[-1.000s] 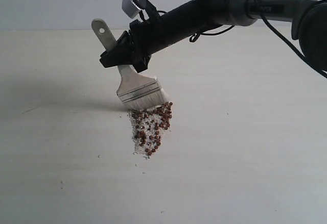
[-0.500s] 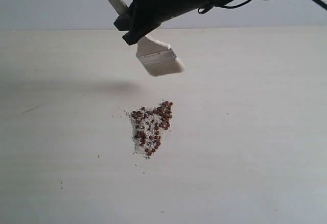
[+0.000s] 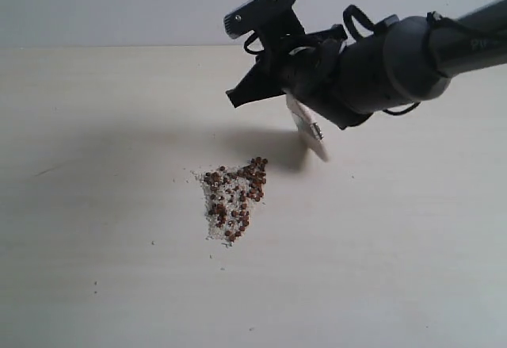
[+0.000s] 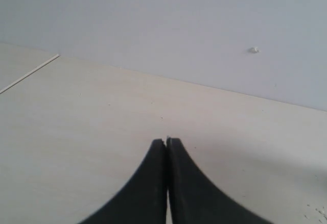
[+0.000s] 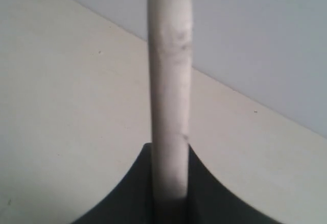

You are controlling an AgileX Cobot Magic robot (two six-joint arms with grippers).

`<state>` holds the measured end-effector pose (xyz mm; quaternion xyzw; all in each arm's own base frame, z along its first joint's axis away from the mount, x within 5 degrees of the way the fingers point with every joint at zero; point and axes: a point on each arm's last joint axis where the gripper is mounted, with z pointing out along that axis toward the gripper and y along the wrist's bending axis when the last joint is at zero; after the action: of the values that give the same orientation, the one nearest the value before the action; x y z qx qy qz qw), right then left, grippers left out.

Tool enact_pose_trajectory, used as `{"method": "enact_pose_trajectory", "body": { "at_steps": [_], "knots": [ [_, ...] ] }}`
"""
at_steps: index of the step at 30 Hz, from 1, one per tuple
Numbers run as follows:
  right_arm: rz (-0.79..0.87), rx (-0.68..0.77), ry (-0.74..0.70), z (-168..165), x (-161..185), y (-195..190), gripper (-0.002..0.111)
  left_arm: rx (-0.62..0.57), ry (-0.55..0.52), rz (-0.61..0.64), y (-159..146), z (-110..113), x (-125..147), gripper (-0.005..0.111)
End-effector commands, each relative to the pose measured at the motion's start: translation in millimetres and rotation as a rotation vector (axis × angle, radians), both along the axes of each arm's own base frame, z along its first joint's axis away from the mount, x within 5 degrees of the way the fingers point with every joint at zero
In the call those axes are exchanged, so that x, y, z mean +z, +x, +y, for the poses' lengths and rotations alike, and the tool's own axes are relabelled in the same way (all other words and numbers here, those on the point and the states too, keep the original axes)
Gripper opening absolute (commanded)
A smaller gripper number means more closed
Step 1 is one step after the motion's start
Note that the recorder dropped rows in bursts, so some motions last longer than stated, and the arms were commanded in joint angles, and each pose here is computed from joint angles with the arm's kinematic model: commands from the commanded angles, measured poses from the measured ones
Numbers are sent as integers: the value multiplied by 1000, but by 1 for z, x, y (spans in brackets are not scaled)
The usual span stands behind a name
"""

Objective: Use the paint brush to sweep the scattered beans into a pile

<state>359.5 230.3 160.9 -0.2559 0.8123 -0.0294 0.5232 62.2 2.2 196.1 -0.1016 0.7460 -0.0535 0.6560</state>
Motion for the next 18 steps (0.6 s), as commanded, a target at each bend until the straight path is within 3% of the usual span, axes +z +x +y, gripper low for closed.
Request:
{"method": "enact_pose_trajectory", "body": {
  "at_steps": [1,10,18],
  "knots": [
    [-78,-50,179,8,-2,-18,0,2,-4,-6,0,0,0,0],
    [-128,94,184,46,-7,-61,0,2,-4,-6,0,0,0,0],
    [-152,109,251,64,-3,-79,0,2,-4,-6,0,0,0,0]
  ]
}}
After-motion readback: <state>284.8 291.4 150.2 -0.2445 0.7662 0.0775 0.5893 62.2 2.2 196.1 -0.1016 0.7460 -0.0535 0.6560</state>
